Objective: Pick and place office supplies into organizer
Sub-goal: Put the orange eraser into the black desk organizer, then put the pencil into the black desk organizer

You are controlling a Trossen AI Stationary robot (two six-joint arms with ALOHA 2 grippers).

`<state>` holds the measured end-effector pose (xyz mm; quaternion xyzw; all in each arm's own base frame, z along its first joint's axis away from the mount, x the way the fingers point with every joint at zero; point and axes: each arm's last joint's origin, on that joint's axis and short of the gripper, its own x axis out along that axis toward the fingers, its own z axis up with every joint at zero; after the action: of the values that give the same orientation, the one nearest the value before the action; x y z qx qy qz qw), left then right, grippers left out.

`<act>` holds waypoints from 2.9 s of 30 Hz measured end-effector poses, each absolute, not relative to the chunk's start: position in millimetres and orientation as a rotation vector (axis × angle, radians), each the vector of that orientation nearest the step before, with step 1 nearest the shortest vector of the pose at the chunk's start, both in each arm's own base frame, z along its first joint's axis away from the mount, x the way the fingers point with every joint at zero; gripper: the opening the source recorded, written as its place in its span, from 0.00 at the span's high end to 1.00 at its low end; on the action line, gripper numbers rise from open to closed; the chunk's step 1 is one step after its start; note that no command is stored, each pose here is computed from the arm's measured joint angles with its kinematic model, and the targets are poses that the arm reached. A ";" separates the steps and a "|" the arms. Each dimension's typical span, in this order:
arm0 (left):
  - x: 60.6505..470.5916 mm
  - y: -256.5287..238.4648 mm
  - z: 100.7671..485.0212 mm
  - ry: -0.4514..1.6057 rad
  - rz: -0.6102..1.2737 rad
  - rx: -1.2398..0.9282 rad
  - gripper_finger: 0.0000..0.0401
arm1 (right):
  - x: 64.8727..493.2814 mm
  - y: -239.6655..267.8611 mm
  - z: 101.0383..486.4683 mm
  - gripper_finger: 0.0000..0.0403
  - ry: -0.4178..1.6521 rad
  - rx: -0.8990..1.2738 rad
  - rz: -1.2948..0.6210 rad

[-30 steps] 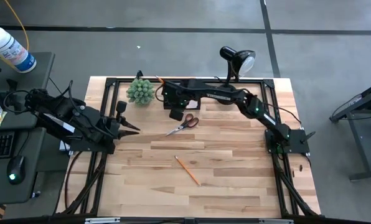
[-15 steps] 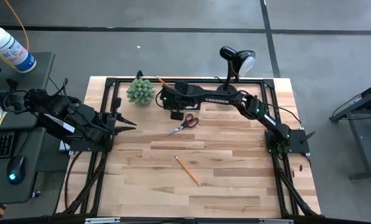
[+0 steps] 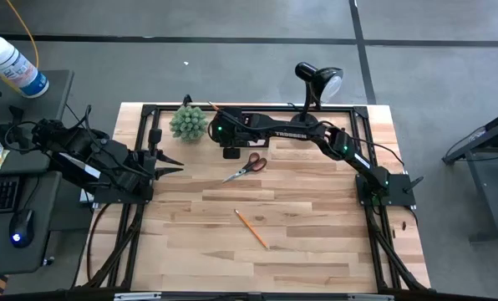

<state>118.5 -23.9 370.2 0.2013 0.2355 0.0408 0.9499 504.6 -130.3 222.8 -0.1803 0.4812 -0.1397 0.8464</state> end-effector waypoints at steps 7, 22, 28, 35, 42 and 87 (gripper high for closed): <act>118.7 -23.2 370.3 0.480 0.106 0.420 0.90 | 506.3 -136.7 203.8 0.79 1.032 -0.360 -0.233; 119.3 -23.4 370.7 0.477 0.103 0.434 0.90 | 514.4 -142.1 171.9 0.79 1.082 -0.433 -0.285; 119.4 -23.4 370.8 0.476 0.104 0.436 0.90 | 514.1 -140.9 171.1 0.77 1.083 -0.418 -0.252; 119.4 -23.3 370.8 0.476 0.108 0.437 0.90 | 512.9 -142.8 171.1 0.68 1.100 -0.436 -0.290; 119.3 -23.2 370.8 0.476 0.111 0.438 0.90 | 510.2 -138.8 171.5 0.67 1.147 -0.444 -0.280; 175.9 -60.7 354.7 0.506 0.033 -0.058 0.90 | 478.5 80.3 244.2 0.69 1.185 0.314 -0.434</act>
<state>175.9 -60.7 354.7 -0.0288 0.2502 0.0163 0.9676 478.5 80.3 244.2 0.1460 0.5516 -0.2022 0.7959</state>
